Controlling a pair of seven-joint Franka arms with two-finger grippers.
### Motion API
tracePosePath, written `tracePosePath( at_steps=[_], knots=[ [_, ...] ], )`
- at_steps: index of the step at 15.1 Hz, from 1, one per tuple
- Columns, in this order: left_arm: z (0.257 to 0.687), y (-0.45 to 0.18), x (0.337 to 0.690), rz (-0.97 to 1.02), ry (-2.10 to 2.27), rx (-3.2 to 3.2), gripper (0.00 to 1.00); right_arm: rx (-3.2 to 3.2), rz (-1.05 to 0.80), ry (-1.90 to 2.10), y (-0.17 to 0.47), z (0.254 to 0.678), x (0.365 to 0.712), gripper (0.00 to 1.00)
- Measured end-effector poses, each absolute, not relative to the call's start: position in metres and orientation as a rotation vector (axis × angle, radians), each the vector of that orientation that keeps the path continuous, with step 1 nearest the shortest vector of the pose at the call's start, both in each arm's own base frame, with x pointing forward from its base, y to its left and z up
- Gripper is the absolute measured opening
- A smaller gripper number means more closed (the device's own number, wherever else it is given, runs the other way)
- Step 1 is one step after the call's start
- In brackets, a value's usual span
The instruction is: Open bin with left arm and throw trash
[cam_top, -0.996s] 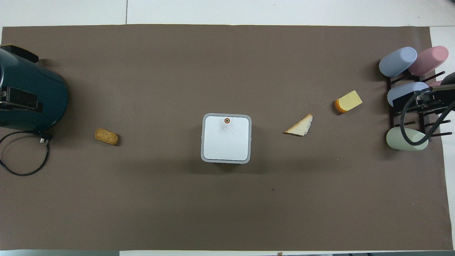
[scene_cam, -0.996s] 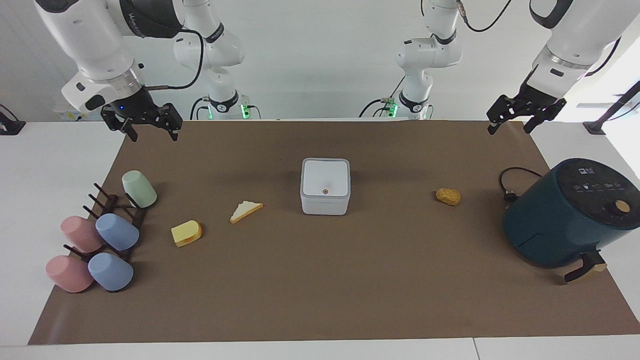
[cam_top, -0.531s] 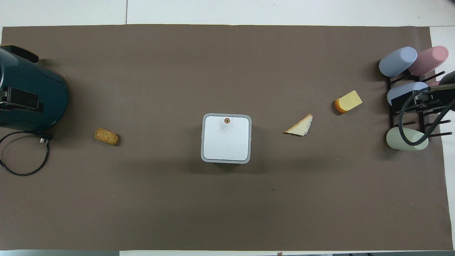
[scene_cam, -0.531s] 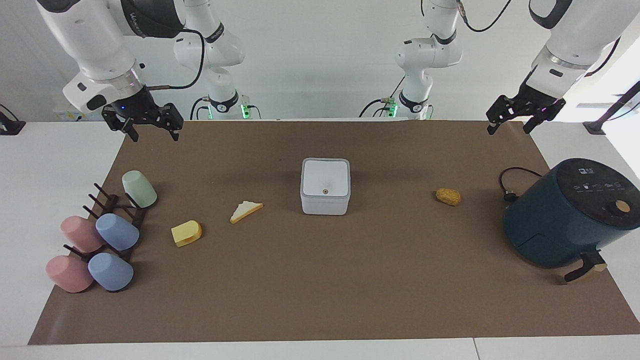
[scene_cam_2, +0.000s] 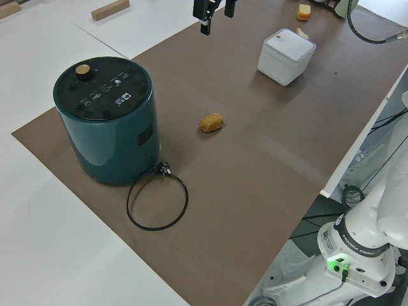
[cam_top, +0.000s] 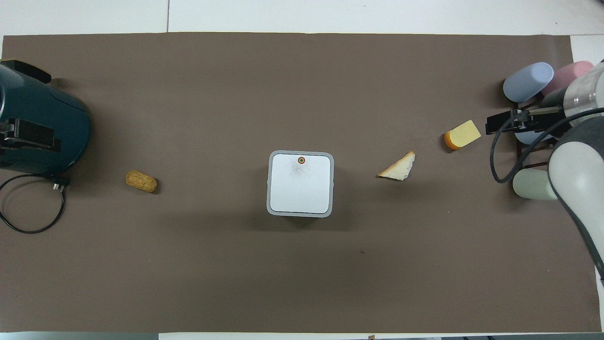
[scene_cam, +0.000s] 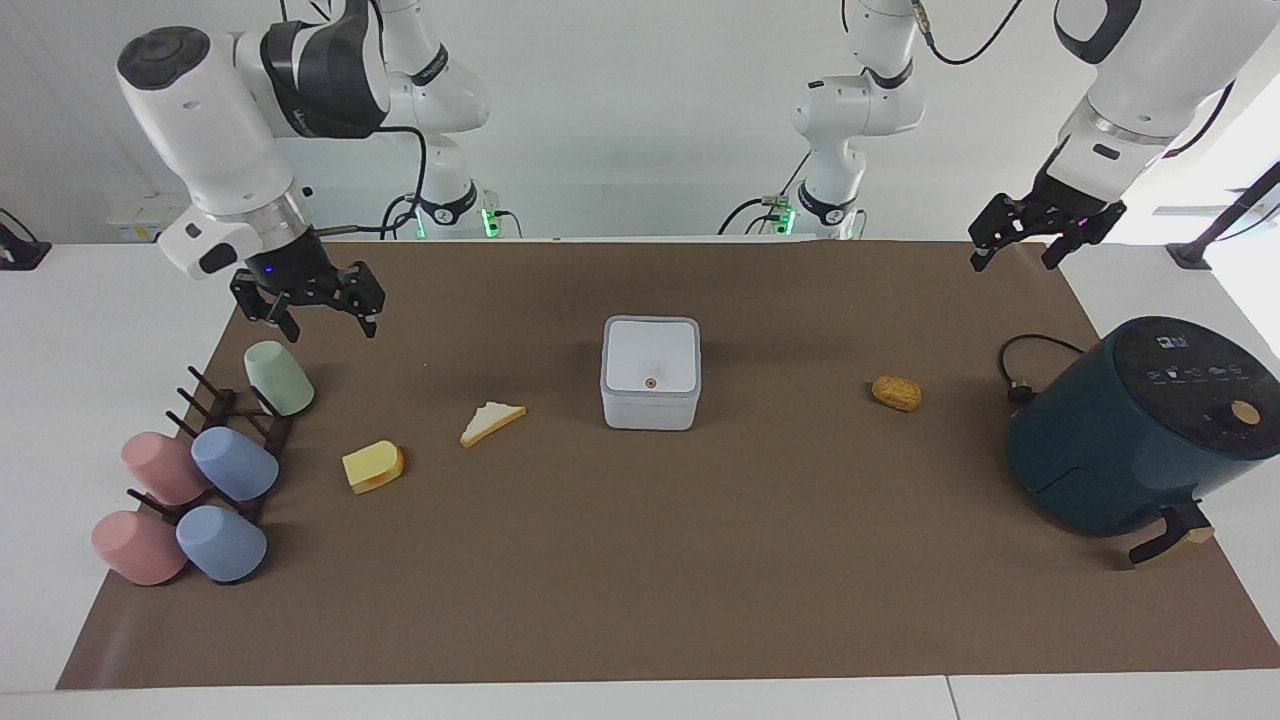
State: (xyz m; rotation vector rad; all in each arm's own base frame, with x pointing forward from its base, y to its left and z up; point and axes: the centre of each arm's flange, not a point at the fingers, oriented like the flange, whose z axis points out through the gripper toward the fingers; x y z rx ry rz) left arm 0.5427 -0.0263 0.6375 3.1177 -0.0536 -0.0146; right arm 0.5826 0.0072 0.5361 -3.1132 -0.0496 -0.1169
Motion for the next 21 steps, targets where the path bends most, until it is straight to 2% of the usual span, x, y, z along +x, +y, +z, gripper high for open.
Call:
tracePosePath(
  at_steps=[5,6,9,12,14,18,21],
  knots=[
    [0.638,-0.027,0.544,0.005,0.008,3.118,1.0,-3.117,-0.19,-0.221,0.003,0.453,0.603,1.0],
    [0.638,-0.027,0.545,0.016,0.056,3.117,0.93,-3.118,-0.201,-0.244,0.001,0.435,0.603,1.0],
    [0.631,-0.043,0.548,0.078,0.08,3.111,0.58,-3.119,-0.27,-0.312,-0.001,0.383,0.592,1.0],
    [0.615,-0.1,0.54,0.131,-0.059,3.102,0.22,-3.12,-0.256,-0.342,-0.001,0.353,0.584,1.0],
    [0.61,-0.147,0.53,0.158,-0.175,3.089,0.01,-3.118,-0.265,-0.409,-0.001,0.343,0.586,1.0],
    [0.603,-0.239,0.504,0.253,-0.422,3.03,0.01,-3.102,-0.32,-0.639,-0.003,0.311,0.594,1.0],
    [0.581,-0.303,0.479,0.32,-0.562,2.968,0.01,-3.101,-0.332,-0.773,-0.004,0.297,0.597,1.0]
  ],
)
